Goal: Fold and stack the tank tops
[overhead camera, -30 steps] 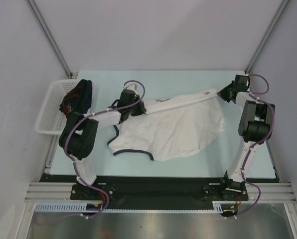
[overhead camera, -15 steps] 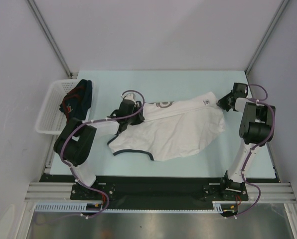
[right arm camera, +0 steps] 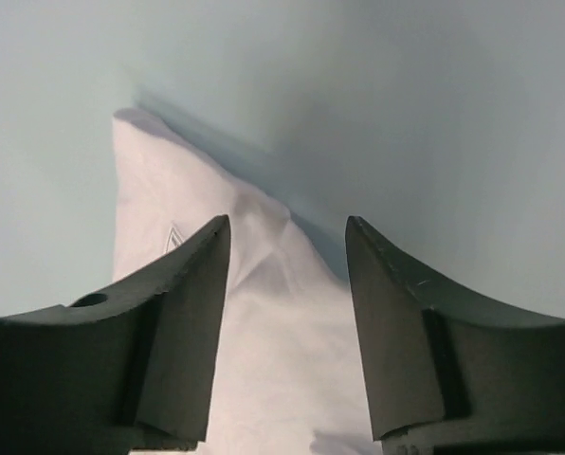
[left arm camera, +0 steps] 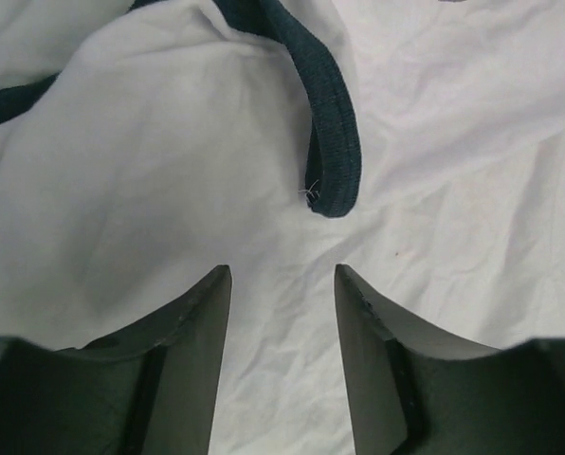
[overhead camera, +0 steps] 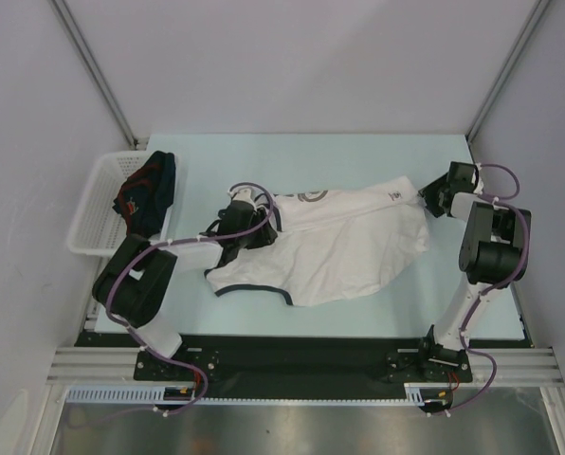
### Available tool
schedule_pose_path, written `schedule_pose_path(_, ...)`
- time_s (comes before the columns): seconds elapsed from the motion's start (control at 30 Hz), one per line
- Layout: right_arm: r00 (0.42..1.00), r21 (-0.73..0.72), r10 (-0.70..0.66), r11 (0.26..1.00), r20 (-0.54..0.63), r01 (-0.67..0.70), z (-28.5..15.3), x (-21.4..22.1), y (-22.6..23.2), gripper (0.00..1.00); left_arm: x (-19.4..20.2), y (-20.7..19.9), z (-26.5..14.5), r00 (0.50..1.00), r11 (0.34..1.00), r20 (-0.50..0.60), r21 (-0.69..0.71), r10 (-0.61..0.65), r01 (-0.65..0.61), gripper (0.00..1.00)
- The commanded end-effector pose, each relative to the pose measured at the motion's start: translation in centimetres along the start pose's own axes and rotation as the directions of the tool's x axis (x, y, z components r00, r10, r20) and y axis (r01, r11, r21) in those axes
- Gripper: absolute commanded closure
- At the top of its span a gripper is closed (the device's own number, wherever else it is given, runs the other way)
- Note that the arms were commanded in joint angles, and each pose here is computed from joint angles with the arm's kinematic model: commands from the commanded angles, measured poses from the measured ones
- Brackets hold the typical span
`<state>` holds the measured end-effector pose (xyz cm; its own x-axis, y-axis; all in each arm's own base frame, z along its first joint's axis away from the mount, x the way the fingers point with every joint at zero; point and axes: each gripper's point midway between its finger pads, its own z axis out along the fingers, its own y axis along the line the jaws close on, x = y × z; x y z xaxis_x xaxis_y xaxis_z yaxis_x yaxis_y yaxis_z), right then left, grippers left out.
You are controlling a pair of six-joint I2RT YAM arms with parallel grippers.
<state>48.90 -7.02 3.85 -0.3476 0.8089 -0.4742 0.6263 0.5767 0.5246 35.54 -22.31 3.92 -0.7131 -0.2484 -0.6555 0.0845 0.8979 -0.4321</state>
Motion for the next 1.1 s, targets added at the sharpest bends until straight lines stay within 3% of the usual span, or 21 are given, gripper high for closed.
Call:
schedule_pose_path(0.0, 0.991, -0.073, -0.009, 0.997, 0.131, 0.019, -3.0, -3.1, 2.0, 0.41, -2.6, -1.0, -2.3, 0.995, 1.000, 0.101, 0.018, -0.007, 0.005, 0.46)
schedule_pose_path(0.07, 0.990, -0.079, -0.019, 0.996, 0.139, 0.030, -4.3, -3.0, 1.9, 0.35, -3.5, -1.2, -3.7, 0.991, 1.000, 0.131, 0.018, -0.005, 0.003, 0.42)
schedule_pose_path(0.17, 0.990, -0.048, -0.033, 0.998, 0.137, 0.040, -5.2, -2.6, 1.0, 0.35, -4.6, -0.7, -5.6, 0.987, 1.000, 0.161, -0.028, 0.000, 0.005, 0.36)
schedule_pose_path(0.33, 0.993, -0.026, -0.052, 0.998, 0.102, 0.055, -7.2, 0.0, -1.4, 0.44, -4.9, 0.3, -7.8, 0.986, 0.996, 0.169, -0.085, -0.001, 0.015, 0.32)
schedule_pose_path(0.57, 0.990, 0.023, -0.129, 0.992, 0.054, 0.128, -10.0, 3.3, -3.3, 0.41, -2.8, 6.2, -6.8, 0.985, 0.972, 0.094, -0.174, -0.141, 0.156, 0.32)
schedule_pose_path(0.67, 0.986, 0.085, -0.152, 0.986, 0.070, 0.146, -10.7, 3.5, -3.6, 0.39, -2.5, 8.2, -6.7, 0.982, 0.957, 0.093, -0.228, -0.162, 0.179, 0.26)
schedule_pose_path(0.93, 0.983, 0.219, -0.173, 0.963, 0.065, 0.155, -8.5, 3.1, -5.0, 0.41, -3.7, 12.1, -6.8, 0.984, 0.894, 0.115, -0.415, -0.133, 0.169, 0.18)
schedule_pose_path(1.07, 0.985, 0.238, -0.165, 0.960, 0.052, 0.148, -7.4, 3.5, -5.4, 0.43, -5.2, 13.2, -6.1, 0.977, 0.882, 0.136, -0.424, -0.163, 0.206, 0.18)
